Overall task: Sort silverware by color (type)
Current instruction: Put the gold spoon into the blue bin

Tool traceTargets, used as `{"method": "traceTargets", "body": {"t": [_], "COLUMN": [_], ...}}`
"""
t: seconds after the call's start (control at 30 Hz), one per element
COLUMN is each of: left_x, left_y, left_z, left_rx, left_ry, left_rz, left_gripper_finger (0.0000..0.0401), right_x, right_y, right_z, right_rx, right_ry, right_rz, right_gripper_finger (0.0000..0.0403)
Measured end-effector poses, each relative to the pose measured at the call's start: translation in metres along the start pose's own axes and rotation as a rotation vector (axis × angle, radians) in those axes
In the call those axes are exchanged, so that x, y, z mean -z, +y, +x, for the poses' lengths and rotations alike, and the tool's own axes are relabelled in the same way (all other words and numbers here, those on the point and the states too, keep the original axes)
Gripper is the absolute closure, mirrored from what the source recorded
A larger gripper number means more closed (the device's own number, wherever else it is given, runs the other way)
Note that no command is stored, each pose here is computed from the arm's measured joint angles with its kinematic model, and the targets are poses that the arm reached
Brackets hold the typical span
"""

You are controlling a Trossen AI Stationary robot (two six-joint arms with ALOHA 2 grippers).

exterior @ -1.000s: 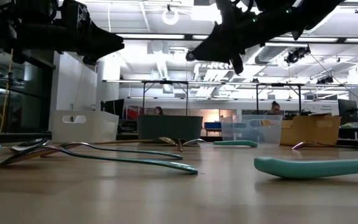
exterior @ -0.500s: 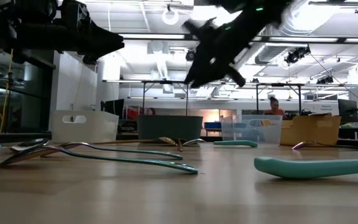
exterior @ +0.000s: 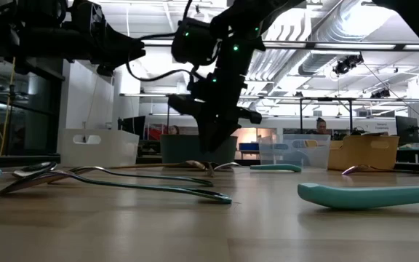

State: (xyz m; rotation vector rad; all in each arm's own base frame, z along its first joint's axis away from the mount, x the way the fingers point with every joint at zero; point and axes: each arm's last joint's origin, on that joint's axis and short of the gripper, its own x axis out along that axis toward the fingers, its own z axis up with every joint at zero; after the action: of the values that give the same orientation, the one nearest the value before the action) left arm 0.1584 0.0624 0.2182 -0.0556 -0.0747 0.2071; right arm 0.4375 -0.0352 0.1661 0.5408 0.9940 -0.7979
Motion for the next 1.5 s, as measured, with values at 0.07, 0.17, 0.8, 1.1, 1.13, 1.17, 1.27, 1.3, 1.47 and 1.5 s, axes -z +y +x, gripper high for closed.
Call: {"method": "traceTargets", "body": {"t": [0.07,0.17,0.8,1.1,1.13,1.17,1.27,1.3,1.47,1.5], "left_x": [0.000,0.000,0.000,0.000,0.000,0.000,0.000,0.000,0.000,0.000], "left_y": [0.000,0.000,0.000,0.000,0.000,0.000,0.000,0.000,0.000,0.000], "left_z": [0.000,0.000,0.000,0.000,0.000,0.000,0.000,0.000,0.000,0.000], "left_rx": [0.000,0.000,-0.001,-0.001,-0.001,-0.001,-0.001,-0.001,-0.001,-0.001], "left_ry": [0.001,-0.001,-0.002,-0.002,-0.002,-0.002,-0.002,-0.002,-0.002,-0.002], "left_rz": [0.000,0.001,0.001,0.002,0.002,0.002,0.002,0.002,0.002,0.002], "left_gripper_finger": [0.0268,0.0268,0.0268,0.0268,0.0268,0.0268,0.0268,0.0268,0.0268,0.0268], "right_x": [0.001,0.002,0.006,0.000,-0.001,-0.001,-0.002,-0.002,-0.001,-0.001], "right_y": [0.001,0.000,-0.014,-0.008,-0.008,-0.008,-0.009,-0.010,-0.010,-0.010], "right_z": [0.003,0.007,0.023,0.020,0.020,0.020,0.021,0.022,0.026,0.027], "right_rx": [0.003,0.019,0.048,-0.023,-0.027,-0.030,-0.026,-0.021,-0.014,-0.009], "right_ry": [0.007,-0.005,-0.026,-0.062,-0.065,-0.067,-0.066,-0.065,-0.063,-0.060], "right_rz": [0.022,0.083,0.251,0.258,0.250,0.248,0.250,0.250,0.250,0.248], "right_gripper_finger": [0.0330,0.0330,0.0330,0.0330,0.0330,0.0330,0.0330,0.0330,0.0330,0.0330]}}
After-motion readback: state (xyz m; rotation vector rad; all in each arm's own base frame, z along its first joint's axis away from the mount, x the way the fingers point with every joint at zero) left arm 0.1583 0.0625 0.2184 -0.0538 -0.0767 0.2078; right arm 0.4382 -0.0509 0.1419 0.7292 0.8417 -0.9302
